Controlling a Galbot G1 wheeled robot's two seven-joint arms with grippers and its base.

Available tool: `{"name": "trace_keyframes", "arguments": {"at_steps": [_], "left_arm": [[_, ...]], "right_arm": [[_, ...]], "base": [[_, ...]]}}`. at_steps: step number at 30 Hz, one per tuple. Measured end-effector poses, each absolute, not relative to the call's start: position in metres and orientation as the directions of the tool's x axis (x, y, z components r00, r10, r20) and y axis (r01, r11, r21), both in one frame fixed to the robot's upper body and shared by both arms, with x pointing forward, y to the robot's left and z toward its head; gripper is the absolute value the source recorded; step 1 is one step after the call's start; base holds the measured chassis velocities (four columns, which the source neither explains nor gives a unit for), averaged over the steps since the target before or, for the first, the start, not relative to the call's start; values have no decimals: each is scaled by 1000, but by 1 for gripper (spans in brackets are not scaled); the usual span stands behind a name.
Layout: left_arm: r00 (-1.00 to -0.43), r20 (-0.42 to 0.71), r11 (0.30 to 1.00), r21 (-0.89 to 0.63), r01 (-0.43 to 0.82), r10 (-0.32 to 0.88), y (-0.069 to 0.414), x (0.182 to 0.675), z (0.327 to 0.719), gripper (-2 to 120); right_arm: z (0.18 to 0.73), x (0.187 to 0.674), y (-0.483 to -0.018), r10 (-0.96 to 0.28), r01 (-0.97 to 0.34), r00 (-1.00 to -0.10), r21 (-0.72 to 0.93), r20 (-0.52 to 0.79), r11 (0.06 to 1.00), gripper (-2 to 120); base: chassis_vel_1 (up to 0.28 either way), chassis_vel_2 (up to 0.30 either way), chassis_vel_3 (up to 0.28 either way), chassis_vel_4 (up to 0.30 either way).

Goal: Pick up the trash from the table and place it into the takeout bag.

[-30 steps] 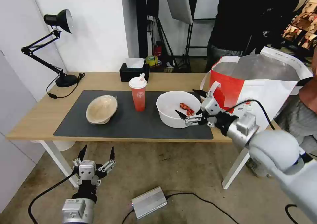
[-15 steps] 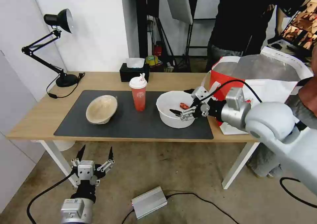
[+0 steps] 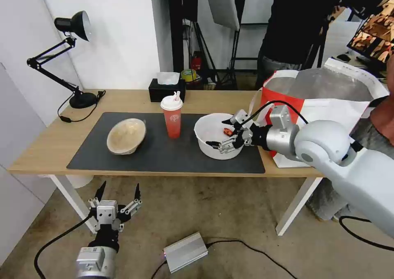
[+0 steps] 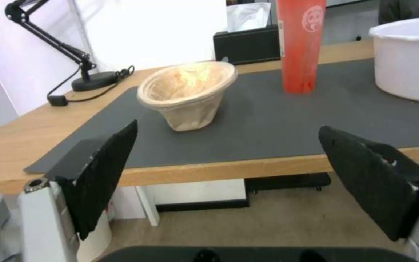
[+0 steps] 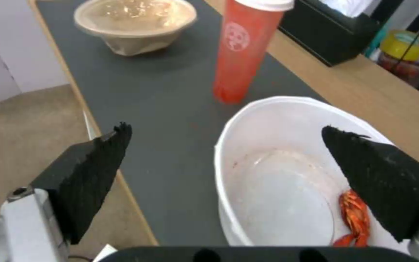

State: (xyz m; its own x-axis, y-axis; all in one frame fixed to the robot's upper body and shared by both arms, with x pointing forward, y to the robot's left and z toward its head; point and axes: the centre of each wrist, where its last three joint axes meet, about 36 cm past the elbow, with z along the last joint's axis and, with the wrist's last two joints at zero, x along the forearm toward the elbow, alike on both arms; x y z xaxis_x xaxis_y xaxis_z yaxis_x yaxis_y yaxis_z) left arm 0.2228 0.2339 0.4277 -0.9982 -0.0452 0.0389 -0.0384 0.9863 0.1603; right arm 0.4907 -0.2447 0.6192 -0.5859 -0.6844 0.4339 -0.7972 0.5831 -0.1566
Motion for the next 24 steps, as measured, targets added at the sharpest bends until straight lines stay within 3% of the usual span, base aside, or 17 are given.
{"name": "trace_keyframes", "arguments": {"at_steps": [24], "left_arm": [[-997, 47, 986, 162, -47, -55, 237, 228, 421, 100]], "right_arm": [[602, 536, -218, -646, -782, -587, -136, 488, 608, 100]], "base": [[0, 0, 0, 0]]}}
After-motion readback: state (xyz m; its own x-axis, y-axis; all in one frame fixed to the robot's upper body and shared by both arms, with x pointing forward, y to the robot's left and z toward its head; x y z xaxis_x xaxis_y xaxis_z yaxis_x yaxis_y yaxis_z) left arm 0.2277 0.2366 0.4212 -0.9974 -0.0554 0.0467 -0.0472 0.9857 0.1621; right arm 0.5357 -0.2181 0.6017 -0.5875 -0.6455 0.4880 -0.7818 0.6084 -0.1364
